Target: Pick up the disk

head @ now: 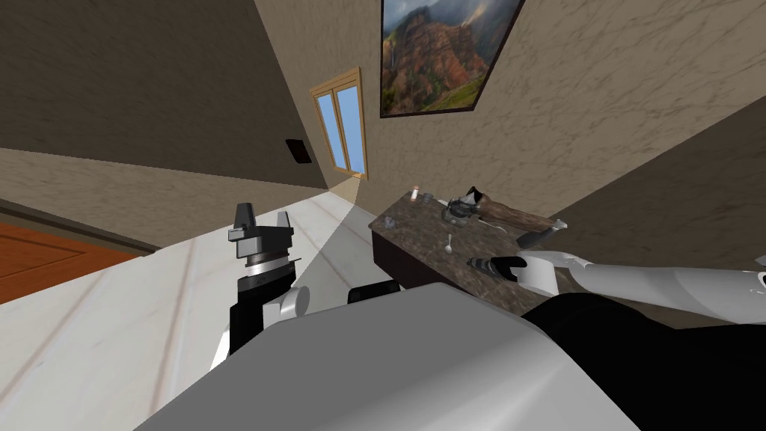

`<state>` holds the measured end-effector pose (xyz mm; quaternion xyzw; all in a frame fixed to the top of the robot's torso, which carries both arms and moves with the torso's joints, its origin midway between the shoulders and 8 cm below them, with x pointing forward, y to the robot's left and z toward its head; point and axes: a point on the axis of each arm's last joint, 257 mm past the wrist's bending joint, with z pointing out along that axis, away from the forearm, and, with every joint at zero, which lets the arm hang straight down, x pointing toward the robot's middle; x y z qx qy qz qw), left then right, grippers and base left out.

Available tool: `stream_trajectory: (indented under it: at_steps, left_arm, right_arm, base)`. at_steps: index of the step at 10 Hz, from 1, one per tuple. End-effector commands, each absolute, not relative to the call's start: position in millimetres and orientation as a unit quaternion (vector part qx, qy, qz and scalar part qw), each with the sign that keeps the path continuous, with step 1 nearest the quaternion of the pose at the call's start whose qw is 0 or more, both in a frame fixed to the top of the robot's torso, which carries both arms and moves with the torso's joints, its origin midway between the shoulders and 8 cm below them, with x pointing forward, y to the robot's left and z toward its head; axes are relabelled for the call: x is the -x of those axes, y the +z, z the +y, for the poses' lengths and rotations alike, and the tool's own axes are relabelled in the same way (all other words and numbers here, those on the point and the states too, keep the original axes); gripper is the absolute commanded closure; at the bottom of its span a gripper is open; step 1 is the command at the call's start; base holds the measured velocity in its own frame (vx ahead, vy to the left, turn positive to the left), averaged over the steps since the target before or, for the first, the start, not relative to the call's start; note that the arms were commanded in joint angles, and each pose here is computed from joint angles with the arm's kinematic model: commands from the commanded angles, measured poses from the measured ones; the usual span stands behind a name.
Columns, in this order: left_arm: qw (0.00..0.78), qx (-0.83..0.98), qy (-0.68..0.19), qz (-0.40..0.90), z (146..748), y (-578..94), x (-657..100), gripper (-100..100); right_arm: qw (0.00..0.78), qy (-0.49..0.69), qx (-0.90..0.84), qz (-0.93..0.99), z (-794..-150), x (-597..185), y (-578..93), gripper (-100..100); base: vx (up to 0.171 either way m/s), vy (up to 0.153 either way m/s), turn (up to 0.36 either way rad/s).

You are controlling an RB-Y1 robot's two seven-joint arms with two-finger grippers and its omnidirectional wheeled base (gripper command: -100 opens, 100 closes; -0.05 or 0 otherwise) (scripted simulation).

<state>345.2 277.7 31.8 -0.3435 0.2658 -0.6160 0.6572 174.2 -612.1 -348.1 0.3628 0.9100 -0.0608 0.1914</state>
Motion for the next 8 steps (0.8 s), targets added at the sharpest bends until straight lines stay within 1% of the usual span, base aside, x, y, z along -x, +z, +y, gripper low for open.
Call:
stream_trajectory:
  at_steps: [1,2,3,4,7,8]
  left_arm:
    - [0.657,0.343,-0.616,0.266,277.7,31.8,-345.2,0]
    - [0.657,0.343,-0.616,0.266,277.7,31.8,-345.2,0]
    - [0.657,0.343,-0.616,0.266,277.7,31.8,-345.2,0]
    - [0.657,0.343,-0.616,0.266,277.7,31.8,-345.2,0]
    - [0.657,0.343,-0.616,0.266,277.7,31.8,-345.2,0]
    - [0.657,0.343,-0.616,0.266,277.7,31.8,-345.2,0]
  right_arm:
    - [0.191,-0.061,-0.363,0.910,-612.1,-174.2,-348.1,100]
    - [0.191,-0.061,-0.363,0.910,-612.1,-174.2,-348.1,100]
    - [0.191,-0.061,-0.363,0.910,-612.1,-174.2,-348.1,0]
    - [0.190,-0.060,-0.359,0.912,-608.4,-181.9,-340.7,100]
    - [0.189,-0.060,-0.355,0.913,-606.3,-185.4,-337.4,100]
    - [0.189,-0.060,-0.356,0.913,-606.1,-185.8,-336.8,0]
  base:
    - [0.000,0.000,0.000]
    - [0.000,0.000,0.000]
    - [0.000,0.000,0.000]
    - [-0.018,0.008,-0.084]
    - [-0.021,0.008,-0.039]
    - [0.000,0.000,0.000]
